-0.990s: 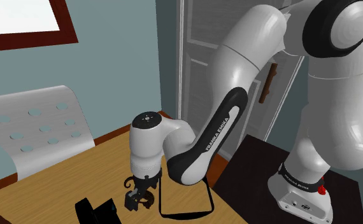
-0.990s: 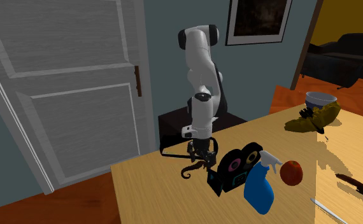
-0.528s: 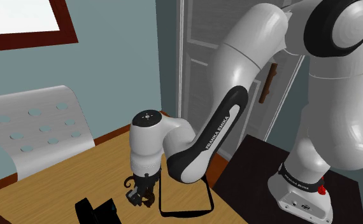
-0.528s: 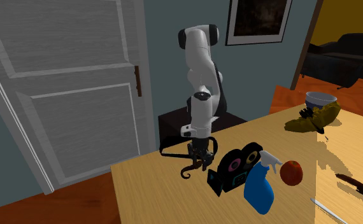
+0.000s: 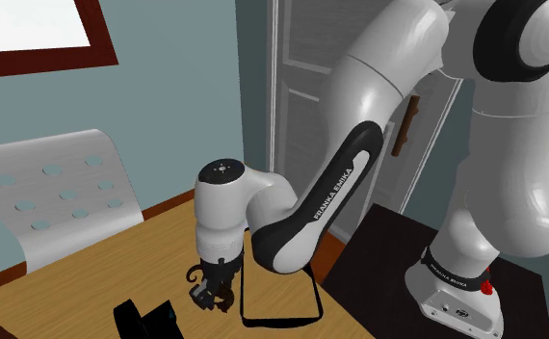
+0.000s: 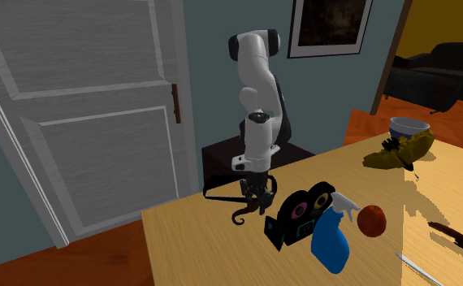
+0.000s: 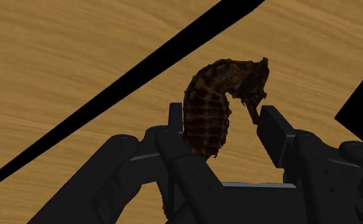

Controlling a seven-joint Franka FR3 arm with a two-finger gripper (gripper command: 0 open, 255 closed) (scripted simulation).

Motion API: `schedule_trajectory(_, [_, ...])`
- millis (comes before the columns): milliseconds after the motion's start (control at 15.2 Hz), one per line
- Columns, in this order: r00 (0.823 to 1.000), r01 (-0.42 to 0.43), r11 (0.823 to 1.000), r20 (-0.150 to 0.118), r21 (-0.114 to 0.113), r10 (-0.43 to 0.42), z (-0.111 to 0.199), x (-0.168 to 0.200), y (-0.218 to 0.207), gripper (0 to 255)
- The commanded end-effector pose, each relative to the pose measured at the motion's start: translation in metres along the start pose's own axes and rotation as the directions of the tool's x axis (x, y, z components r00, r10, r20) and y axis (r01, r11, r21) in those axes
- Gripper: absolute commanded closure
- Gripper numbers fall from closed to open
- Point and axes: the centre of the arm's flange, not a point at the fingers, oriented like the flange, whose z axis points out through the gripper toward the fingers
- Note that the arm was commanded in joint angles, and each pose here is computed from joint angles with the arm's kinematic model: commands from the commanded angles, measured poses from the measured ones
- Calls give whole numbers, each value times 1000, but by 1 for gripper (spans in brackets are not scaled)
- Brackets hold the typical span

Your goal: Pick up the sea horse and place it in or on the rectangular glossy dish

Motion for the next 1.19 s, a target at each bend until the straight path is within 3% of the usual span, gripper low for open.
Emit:
schedule_trajectory(0, [1000,0,1000,0,0,0,-11,1,-2,255])
schedule_trajectory(990, [1000,0,1000,0,0,0,-86,7,-9,255])
schedule_trajectory(1122, [1000,0,1000,0,0,0,-90,-9,11,255])
